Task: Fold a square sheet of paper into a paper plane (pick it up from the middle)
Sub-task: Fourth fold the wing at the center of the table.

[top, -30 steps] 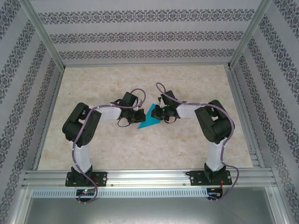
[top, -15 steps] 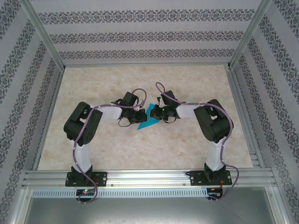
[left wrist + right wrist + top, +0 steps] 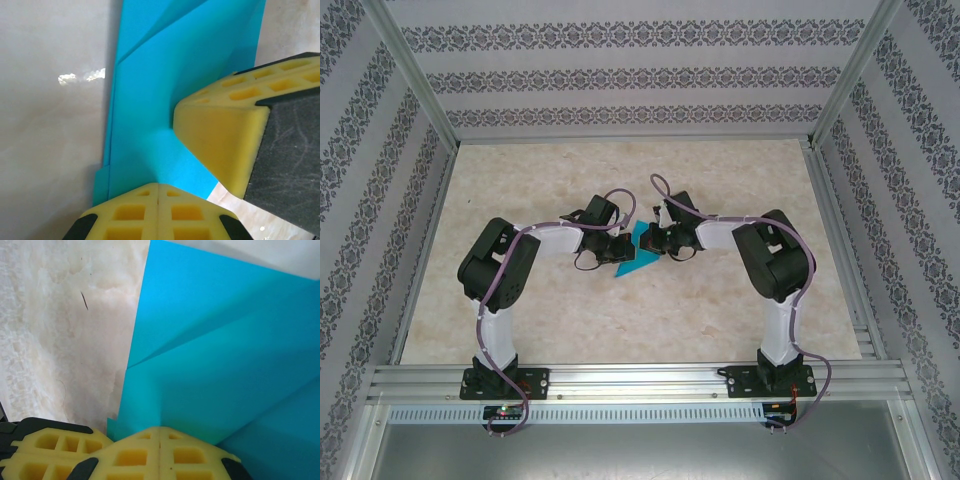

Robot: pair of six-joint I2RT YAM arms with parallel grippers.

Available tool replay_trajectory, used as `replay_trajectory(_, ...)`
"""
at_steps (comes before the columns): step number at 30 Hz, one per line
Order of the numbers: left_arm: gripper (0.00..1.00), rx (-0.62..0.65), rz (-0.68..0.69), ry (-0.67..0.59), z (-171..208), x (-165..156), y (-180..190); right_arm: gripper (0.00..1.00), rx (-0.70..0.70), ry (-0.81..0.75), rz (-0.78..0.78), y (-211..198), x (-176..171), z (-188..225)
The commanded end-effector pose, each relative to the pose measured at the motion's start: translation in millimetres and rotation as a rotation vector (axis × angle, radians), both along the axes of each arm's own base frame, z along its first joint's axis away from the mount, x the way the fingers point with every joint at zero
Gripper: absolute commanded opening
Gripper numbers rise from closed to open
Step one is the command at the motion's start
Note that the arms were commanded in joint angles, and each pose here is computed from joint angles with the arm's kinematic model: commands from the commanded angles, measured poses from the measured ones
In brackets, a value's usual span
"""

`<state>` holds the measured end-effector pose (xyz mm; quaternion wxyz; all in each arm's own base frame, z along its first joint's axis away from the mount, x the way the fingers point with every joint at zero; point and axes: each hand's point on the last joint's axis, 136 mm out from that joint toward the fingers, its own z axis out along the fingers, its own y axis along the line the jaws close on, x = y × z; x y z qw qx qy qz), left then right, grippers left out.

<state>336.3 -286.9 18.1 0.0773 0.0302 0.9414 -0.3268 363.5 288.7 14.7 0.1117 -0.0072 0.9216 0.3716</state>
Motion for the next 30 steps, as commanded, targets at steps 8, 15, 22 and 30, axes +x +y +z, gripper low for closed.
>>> replay_trajectory(8,0.00,0.187,0.024,0.113,-45.7,-31.9,37.6,0.04,-0.090,0.009,-0.152,-57.7,45.7,-25.3)
replay_trajectory(15,0.00,0.174,0.017,0.127,-48.6,-35.7,36.1,0.05,-0.108,0.036,-0.222,-79.0,68.6,-21.7)
replay_trajectory(22,0.00,0.168,0.012,0.131,-49.6,-36.4,34.8,0.05,-0.108,0.007,-0.265,-93.0,91.6,-6.9)
replay_trajectory(30,0.00,0.159,0.009,0.126,-48.4,-34.3,32.2,0.08,-0.046,-0.112,-0.240,-80.2,90.1,56.7)
